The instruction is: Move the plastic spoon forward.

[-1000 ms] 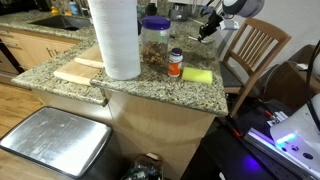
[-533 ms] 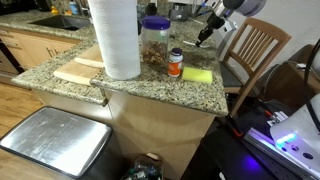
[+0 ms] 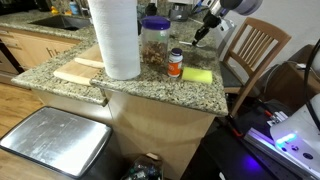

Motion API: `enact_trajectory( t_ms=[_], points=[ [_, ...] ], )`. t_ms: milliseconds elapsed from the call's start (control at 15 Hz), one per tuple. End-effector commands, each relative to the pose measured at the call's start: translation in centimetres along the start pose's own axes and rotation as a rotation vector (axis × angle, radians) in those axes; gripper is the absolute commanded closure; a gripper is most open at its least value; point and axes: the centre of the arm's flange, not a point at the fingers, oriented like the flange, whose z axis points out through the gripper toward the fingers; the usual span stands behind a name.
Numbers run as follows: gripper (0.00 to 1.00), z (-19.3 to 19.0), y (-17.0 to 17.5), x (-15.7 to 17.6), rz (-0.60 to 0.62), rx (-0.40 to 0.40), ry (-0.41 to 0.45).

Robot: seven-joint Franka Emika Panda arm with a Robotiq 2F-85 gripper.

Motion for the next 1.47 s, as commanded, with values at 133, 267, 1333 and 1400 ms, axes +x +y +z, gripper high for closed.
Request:
enact_trajectory(
  t_ms=[133,267,1333,1400],
  points=[
    [0.97,1.6,-2.8,7.1,-0.095,0.014,0.044],
    [0.97,-0.6,-4.1,4.6,-0.092,-0.011,0.038],
    [0.9,1.8,-5.7,7.1,-0.003,-0.045,0.154],
    [0.9,2.1,-5.9,7.4,0.008,-0.041,0.156]
  ],
)
